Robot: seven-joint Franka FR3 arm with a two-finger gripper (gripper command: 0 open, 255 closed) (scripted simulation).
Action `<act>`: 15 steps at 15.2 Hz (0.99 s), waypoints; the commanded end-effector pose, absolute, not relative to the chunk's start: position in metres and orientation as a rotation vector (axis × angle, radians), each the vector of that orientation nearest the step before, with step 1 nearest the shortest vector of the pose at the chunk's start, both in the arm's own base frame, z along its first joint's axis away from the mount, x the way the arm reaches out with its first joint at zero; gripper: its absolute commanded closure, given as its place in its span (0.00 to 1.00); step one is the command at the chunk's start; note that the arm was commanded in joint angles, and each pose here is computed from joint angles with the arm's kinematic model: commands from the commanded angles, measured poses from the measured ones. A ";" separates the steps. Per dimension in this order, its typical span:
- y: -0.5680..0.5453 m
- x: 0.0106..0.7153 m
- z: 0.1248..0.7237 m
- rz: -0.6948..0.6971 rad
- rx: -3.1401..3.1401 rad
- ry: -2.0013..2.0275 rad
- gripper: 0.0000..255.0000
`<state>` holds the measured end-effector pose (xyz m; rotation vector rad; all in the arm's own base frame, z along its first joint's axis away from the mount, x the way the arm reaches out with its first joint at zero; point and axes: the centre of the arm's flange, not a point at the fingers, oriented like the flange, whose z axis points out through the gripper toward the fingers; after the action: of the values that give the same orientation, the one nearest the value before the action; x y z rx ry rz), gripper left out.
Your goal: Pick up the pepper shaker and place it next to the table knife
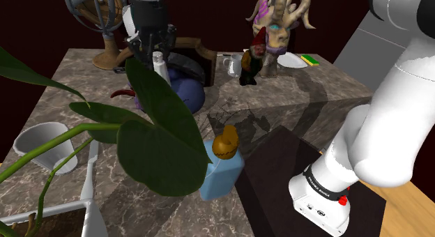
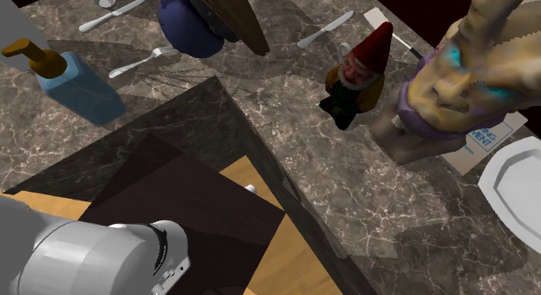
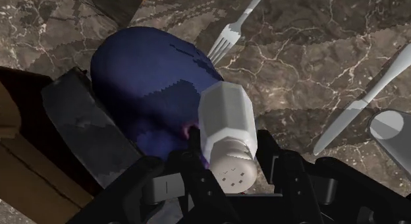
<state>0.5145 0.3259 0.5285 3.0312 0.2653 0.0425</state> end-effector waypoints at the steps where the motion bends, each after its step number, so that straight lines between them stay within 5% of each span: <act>1: 0.353 0.523 0.531 0.043 3.032 0.263 1.00; 15: 0.404 0.534 0.479 0.043 3.032 0.263 1.00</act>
<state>0.5342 0.4032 0.4836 3.0316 0.2627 0.0419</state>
